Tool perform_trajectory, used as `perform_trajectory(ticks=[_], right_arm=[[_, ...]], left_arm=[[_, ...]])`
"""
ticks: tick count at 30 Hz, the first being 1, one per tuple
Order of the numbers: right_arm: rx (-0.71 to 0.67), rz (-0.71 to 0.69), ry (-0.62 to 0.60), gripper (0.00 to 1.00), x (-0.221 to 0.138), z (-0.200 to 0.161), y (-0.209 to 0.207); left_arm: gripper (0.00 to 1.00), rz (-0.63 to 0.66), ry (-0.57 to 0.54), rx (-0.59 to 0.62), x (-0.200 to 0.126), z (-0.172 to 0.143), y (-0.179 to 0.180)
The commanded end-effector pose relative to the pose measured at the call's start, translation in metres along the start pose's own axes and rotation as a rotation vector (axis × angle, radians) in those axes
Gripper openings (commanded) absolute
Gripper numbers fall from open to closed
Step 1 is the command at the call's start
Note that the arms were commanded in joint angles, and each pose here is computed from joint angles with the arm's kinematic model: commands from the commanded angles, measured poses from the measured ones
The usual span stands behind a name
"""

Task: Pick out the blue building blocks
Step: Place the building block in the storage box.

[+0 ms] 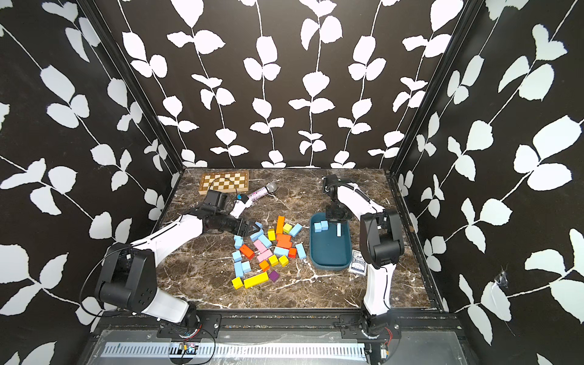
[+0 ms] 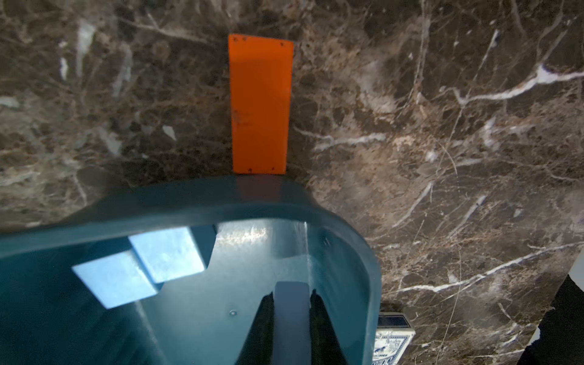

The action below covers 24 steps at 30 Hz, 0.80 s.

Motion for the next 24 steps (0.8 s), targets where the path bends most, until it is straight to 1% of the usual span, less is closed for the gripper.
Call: perform_trajectory(ticks=[1,7,10,15,17,24], right_arm=[[0.024,-0.060,0.023,0.00,0.001,-0.001,-0.006],[0.028,-0.051,0.038,0.00,0.015,0.002,-0.001],[0.037,-0.029,0.027,0.02,0.020,0.005,0.003],[0.053,0.030,0.020,0.12,0.025,0.007,0.012],[0.060,0.058,0.018,0.17,0.026,0.006,0.015],[0.081,0.139,-0.037,0.34,0.018,0.005,0.023]], left_arm=[[0.73,-0.004,-0.016,0.010,-0.006,-0.002,-0.005],[0.73,-0.003,-0.017,0.012,-0.006,-0.002,-0.005],[0.73,-0.003,-0.015,0.011,-0.005,-0.002,-0.005],[0.72,-0.003,-0.014,0.011,-0.005,-0.001,-0.005],[0.73,0.000,-0.015,0.015,-0.005,0.000,-0.005],[0.72,0.001,-0.014,0.010,-0.004,0.001,-0.004]])
Point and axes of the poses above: each gripper's point midway between its finger pads, its own x axis out along the fingers, its own y axis along the line the jaws close on, z = x × y, the point moved 4 cm from there along -x, back along the fingers, and after that the axes turned 8 degrees about -x, right-handed, at the moved point
